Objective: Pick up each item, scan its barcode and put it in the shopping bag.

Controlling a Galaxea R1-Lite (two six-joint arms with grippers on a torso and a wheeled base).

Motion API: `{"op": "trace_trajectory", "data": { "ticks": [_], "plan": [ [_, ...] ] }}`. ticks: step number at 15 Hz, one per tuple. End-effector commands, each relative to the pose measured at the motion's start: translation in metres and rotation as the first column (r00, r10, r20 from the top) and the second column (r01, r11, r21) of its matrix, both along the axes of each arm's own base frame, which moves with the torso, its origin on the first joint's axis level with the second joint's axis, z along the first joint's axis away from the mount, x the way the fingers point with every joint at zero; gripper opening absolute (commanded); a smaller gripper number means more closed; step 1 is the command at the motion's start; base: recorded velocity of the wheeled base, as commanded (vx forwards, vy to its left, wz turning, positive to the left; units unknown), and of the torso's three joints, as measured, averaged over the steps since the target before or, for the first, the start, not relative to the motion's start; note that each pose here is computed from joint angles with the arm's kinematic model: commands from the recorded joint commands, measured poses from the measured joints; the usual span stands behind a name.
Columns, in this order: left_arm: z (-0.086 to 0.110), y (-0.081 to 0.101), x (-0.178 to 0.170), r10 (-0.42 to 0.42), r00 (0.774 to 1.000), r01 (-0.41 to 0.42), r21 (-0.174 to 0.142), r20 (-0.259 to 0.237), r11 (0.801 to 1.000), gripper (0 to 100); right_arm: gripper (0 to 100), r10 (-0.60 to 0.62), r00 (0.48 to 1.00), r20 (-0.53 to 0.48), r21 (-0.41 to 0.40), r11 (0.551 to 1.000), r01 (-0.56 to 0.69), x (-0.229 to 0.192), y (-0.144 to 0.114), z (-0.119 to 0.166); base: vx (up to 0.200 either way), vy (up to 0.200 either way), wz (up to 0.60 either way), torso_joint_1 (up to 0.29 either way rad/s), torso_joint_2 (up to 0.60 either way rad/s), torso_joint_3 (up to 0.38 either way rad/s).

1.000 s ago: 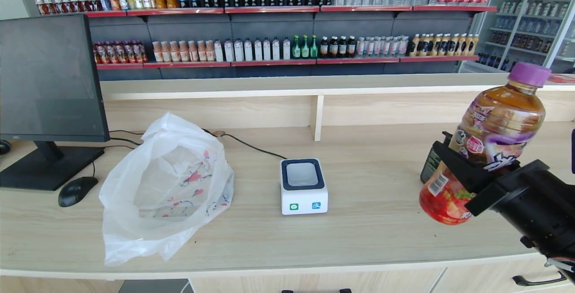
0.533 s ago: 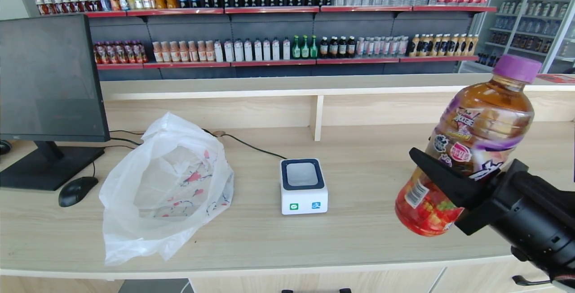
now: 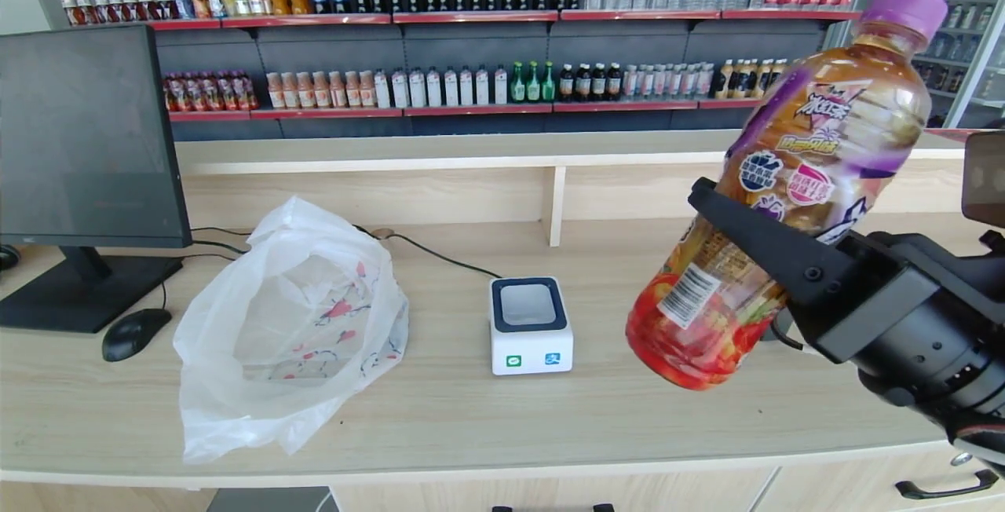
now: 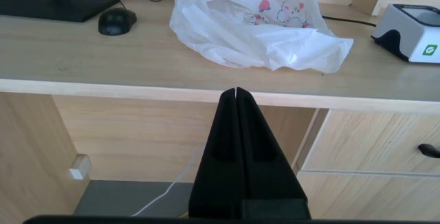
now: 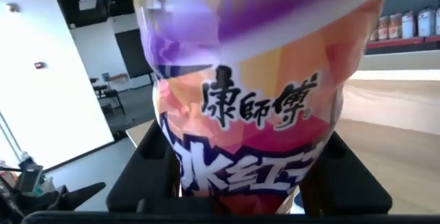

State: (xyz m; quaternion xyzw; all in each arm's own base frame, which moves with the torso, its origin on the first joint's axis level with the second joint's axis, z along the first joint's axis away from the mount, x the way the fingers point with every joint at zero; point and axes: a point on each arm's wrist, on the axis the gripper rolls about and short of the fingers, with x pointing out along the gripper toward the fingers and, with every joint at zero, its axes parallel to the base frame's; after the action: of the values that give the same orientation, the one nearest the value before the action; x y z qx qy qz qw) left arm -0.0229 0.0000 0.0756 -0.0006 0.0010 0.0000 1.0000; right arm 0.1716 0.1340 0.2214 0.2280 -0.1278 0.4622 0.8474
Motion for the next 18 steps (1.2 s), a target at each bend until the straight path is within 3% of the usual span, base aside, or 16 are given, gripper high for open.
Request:
{"op": "trace_trajectory", "data": {
  "ticks": [1, 5, 18],
  "plan": [
    [0.0, 0.0, 0.0, 0.0, 1.0, 0.0, 0.0, 0.0, 1.0, 0, 0, 0.038, 0.999, -0.026, 0.053, 0.998, -0.037, -0.002, -0.001, 0.006, 0.0, 0.0, 0.0, 0.0, 0.0, 0.0],
    [0.0, 0.0, 0.0, 0.0, 1.0, 0.0, 0.0, 0.0, 1.0, 0, 0, 0.146, 0.985, -0.093, 0.175, 0.976, -0.128, -0.01, -0.006, 0.018, 0.0, 0.0, 0.0, 0.0, 0.0, 0.0],
    [0.0, 0.0, 0.0, 0.0, 1.0, 0.0, 0.0, 0.0, 1.0, 0, 0, 0.355, 0.933, -0.062, 0.203, 0.919, -0.337, -0.035, 0.005, 0.031, 0.0, 0.0, 0.0, 0.0, 0.0, 0.0]
  ]
}}
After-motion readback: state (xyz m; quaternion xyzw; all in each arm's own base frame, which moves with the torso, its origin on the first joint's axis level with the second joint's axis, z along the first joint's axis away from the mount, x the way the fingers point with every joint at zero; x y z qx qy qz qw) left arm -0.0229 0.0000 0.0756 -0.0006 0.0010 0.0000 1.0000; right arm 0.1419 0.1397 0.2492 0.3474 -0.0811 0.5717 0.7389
